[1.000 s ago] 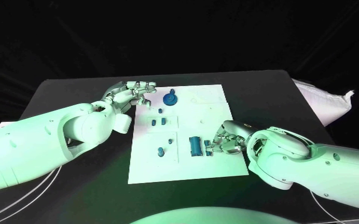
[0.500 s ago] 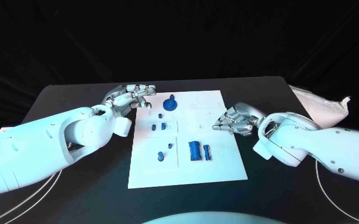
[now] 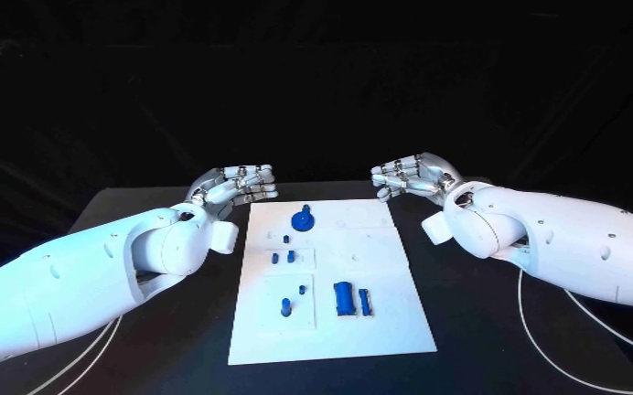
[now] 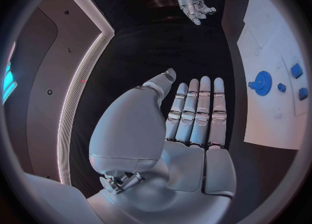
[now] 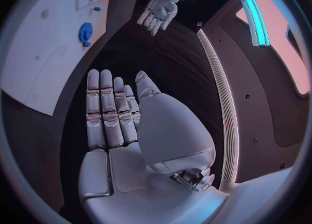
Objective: Assemble the parts on the task board
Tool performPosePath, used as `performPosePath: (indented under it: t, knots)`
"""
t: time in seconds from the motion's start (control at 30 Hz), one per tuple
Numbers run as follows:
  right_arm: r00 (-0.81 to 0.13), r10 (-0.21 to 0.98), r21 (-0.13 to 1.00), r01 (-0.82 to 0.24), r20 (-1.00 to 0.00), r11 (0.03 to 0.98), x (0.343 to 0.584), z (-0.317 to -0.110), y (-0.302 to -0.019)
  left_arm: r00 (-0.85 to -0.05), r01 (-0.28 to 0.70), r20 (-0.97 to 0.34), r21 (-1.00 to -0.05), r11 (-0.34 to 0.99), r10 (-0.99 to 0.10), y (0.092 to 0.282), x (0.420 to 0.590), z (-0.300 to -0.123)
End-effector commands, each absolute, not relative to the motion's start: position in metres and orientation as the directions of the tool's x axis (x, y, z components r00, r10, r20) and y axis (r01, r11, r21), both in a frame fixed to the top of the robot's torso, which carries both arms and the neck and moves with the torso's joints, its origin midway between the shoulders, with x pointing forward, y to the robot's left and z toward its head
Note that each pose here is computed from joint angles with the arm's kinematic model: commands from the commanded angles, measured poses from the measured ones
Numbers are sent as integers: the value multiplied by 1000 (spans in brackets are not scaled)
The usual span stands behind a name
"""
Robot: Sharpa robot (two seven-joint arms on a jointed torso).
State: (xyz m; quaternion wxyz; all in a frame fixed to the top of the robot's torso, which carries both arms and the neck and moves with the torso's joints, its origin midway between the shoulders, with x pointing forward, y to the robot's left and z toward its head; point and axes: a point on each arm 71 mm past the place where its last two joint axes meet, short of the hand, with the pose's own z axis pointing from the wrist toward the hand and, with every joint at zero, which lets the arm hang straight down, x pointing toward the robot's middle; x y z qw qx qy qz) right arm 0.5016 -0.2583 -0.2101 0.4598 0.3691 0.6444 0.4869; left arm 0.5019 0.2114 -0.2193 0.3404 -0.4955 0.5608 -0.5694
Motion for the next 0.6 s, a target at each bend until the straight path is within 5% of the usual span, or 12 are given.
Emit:
performPosePath:
  t: [0.03, 0.23, 0.27, 0.6]
  knots:
    - [-309, 949, 998, 4, -61, 65, 511, -207, -255, -216, -111, 171, -982, -150, -961, 212, 510, -218]
    - [-316, 948, 999, -7, -37, 37, 522, -211, -246, -188, -97, 157, -985, -141, -969, 209, 517, -220]
    - [-285, 950, 990, 19, -126, 136, 519, -213, -251, -231, -138, 166, -981, -137, -959, 207, 514, -222]
    - [-219, 972, 996, 5, -82, 85, 507, -217, -235, -173, -102, 125, -989, -108, -977, 203, 501, -225]
